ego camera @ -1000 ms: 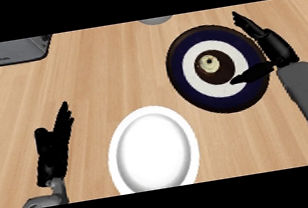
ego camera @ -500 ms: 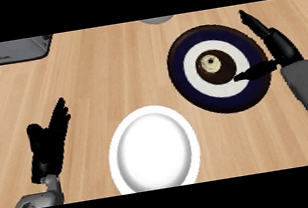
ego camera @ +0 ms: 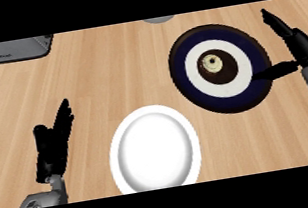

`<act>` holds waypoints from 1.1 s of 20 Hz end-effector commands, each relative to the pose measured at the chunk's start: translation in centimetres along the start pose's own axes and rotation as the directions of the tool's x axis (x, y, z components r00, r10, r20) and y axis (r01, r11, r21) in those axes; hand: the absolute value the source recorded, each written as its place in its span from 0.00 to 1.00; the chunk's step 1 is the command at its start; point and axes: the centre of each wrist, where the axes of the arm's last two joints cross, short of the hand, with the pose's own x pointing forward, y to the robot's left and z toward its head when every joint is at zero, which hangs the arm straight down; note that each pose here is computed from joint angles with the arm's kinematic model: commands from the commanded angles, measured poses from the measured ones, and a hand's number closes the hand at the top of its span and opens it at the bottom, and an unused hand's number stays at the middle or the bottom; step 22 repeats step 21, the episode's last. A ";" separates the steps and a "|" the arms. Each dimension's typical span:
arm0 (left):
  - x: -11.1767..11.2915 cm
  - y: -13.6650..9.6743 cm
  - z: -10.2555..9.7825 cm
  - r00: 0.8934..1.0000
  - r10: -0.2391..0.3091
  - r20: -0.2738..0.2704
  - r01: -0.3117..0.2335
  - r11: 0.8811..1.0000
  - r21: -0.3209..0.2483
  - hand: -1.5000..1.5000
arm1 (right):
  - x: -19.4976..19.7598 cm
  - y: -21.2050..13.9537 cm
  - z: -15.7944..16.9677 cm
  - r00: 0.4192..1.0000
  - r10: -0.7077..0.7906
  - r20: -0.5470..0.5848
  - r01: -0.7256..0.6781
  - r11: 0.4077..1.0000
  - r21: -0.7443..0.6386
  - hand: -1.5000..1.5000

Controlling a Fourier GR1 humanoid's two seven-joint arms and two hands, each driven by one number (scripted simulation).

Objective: Pick the cupcake from the plate and place it in the plate

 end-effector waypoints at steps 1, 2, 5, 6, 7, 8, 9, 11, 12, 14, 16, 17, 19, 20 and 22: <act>0.6 -0.4 -1.5 1.000 0.003 0.007 -0.003 1.000 0.000 0.50 | -0.6 -1.7 1.3 1.000 0.003 -0.012 -0.003 1.000 -0.029 0.00; 0.3 -0.4 -0.5 1.000 0.006 0.001 -0.006 1.000 -0.004 0.50 | -0.9 -0.5 1.4 1.000 0.001 -0.014 -0.002 0.998 -0.063 0.00; -0.5 -0.4 -0.1 1.000 0.004 0.003 -0.004 1.000 -0.020 0.50 | -0.3 -3.0 0.9 1.000 -0.010 0.001 0.010 0.995 -0.097 0.00; 1.4 0.9 -0.8 1.000 -0.006 0.017 0.006 1.000 -0.003 0.50 | -1.2 -3.4 2.7 1.000 -0.001 0.005 0.002 0.997 -0.083 0.00; 0.4 -0.2 0.2 1.000 -0.010 0.008 0.010 1.000 -0.001 0.50 | -0.5 -3.5 1.4 1.000 -0.023 -0.009 0.022 0.995 -0.094 0.00; 0.2 0.7 -0.6 1.000 -0.005 -0.002 0.005 1.000 -0.003 0.50 | -1.2 -4.2 3.0 1.000 -0.012 -0.008 0.011 0.995 -0.099 0.00; 0.9 -0.2 -0.5 1.000 0.004 0.012 -0.004 1.000 -0.008 0.50 | -0.6 -4.3 1.8 1.000 -0.023 -0.011 0.021 0.991 -0.135 0.00; 0.1 -1.3 0.3 1.000 0.004 0.001 -0.004 1.000 -0.003 0.50 | -0.4 -4.6 1.8 1.000 -0.002 -0.021 -0.001 0.991 -0.136 0.00; 1.5 0.4 -0.9 0.999 0.017 0.027 -0.017 1.000 -0.020 0.50 | -1.1 -4.7 2.9 0.999 0.030 -0.035 -0.035 0.987 -0.156 0.00; 1.6 -0.2 -0.1 1.000 -0.006 0.021 0.006 1.000 -0.015 0.50 | -1.8 -4.7 4.3 0.999 -0.019 -0.032 0.013 0.988 -0.156 0.00; 1.2 0.3 -0.2 1.000 0.022 0.018 -0.022 1.000 -0.010 0.50 | 0.1 -6.5 1.7 0.998 0.016 -0.058 -0.027 0.981 -0.191 0.00; -0.1 1.4 -0.2 1.000 -0.003 0.013 0.003 1.000 -0.003 0.50 | -0.7 -6.5 3.0 0.999 0.026 -0.044 -0.034 0.984 -0.175 0.00; 0.9 -0.8 -0.7 1.000 -0.006 0.026 0.006 1.000 -0.002 0.50 | -1.6 -6.2 4.5 0.997 0.038 -0.062 -0.048 0.985 -0.165 0.00; 0.3 -1.3 -0.1 1.000 0.006 0.030 -0.005 0.999 -0.035 0.50 | -1.3 -5.0 3.4 0.995 0.059 -0.074 -0.073 0.979 -0.191 0.00; -1.2 -0.6 0.0 1.000 0.021 0.013 -0.020 1.000 -0.024 0.50 | -1.2 -6.2 3.7 0.995 0.064 -0.081 -0.079 0.978 -0.192 0.00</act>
